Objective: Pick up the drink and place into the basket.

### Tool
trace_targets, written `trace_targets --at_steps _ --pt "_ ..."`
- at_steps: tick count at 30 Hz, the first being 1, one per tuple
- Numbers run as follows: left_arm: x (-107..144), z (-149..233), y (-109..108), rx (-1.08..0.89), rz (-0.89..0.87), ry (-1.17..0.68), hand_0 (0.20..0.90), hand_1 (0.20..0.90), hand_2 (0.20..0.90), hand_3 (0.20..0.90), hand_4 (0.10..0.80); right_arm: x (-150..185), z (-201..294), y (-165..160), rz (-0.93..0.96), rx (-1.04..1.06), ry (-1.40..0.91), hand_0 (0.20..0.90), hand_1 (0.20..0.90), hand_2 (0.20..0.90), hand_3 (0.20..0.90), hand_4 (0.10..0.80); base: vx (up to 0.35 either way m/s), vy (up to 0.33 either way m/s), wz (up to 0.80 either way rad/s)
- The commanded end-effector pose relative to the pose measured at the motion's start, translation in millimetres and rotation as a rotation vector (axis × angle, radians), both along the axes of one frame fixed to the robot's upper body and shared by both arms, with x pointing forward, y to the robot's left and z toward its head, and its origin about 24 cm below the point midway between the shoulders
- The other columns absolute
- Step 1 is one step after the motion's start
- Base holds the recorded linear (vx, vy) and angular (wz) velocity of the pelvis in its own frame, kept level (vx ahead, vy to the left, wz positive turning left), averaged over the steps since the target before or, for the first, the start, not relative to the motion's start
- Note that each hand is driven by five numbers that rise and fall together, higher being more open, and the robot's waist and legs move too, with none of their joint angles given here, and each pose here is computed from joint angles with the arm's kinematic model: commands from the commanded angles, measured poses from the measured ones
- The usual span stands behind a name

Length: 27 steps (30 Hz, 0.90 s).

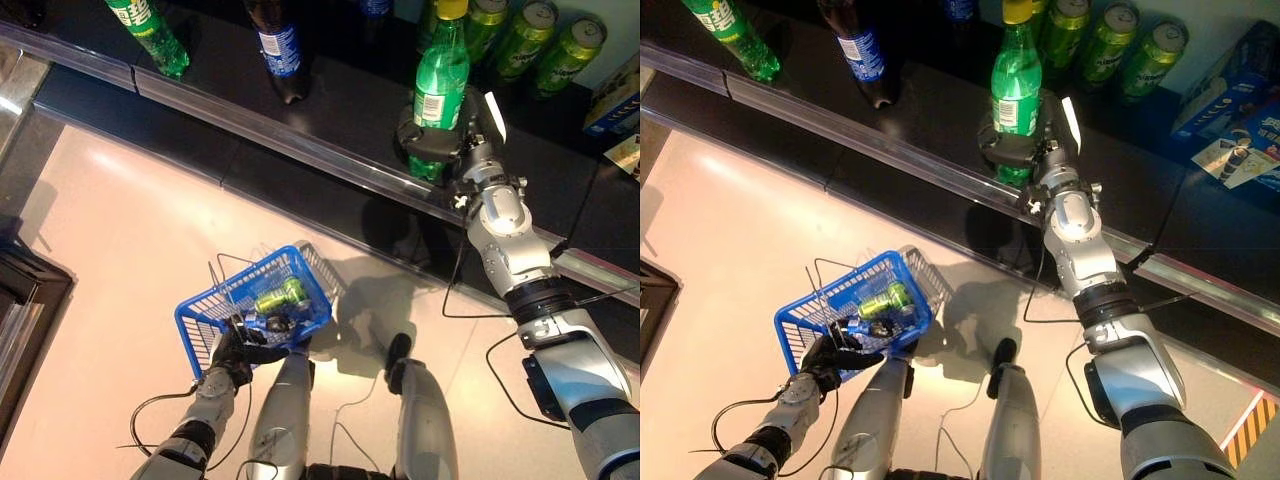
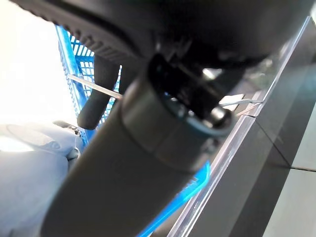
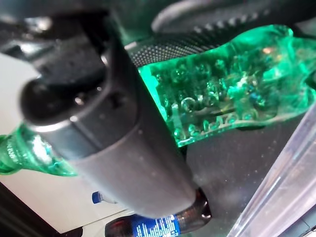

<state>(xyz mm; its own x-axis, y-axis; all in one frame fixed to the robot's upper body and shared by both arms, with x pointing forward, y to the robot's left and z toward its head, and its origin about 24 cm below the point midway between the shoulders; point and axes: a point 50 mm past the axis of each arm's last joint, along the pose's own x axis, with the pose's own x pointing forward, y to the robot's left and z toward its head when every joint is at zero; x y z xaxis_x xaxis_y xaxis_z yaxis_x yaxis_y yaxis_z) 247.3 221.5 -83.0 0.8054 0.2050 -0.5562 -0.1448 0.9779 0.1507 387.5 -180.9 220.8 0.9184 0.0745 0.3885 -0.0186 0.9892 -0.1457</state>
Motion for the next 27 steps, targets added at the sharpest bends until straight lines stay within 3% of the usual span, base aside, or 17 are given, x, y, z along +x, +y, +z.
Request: trace_targets --at_steps 1,9,15,22,27 --pt "-4.1 10.2 18.3 0.065 -0.022 -0.079 0.3 0.3 0.3 0.2 0.1 -26.7 106.6 16.9 0.075 -0.025 -0.455 0.3 0.3 0.3 0.2 0.1 0.0 0.0 0.0" --pt "-9.7 8.0 24.9 0.071 -0.005 -0.07 0.3 0.3 0.3 0.2 0.1 -34.6 107.4 15.8 0.086 -0.065 -0.503 0.3 0.3 0.3 0.2 0.1 0.009 -0.001 -0.01" --pt "-27.7 -0.9 38.1 0.087 0.031 -0.027 0.3 0.3 0.3 0.2 0.1 -46.2 92.3 9.6 0.122 -0.068 -0.515 0.3 0.3 0.3 0.2 0.1 0.071 -0.004 -0.11" --pt "-44.2 -9.8 46.0 0.103 0.07 0.021 0.3 0.3 0.3 0.2 0.1 -60.0 66.3 5.4 0.164 -0.049 -0.481 0.3 0.3 0.3 0.2 0.1 0.085 -0.002 -0.05" --pt "-68.0 -20.7 55.7 0.102 0.129 0.073 0.3 0.3 0.3 0.2 0.1 -78.3 20.6 3.1 0.219 -0.021 -0.408 0.3 0.3 0.3 0.2 0.1 0.151 -0.001 -0.05"
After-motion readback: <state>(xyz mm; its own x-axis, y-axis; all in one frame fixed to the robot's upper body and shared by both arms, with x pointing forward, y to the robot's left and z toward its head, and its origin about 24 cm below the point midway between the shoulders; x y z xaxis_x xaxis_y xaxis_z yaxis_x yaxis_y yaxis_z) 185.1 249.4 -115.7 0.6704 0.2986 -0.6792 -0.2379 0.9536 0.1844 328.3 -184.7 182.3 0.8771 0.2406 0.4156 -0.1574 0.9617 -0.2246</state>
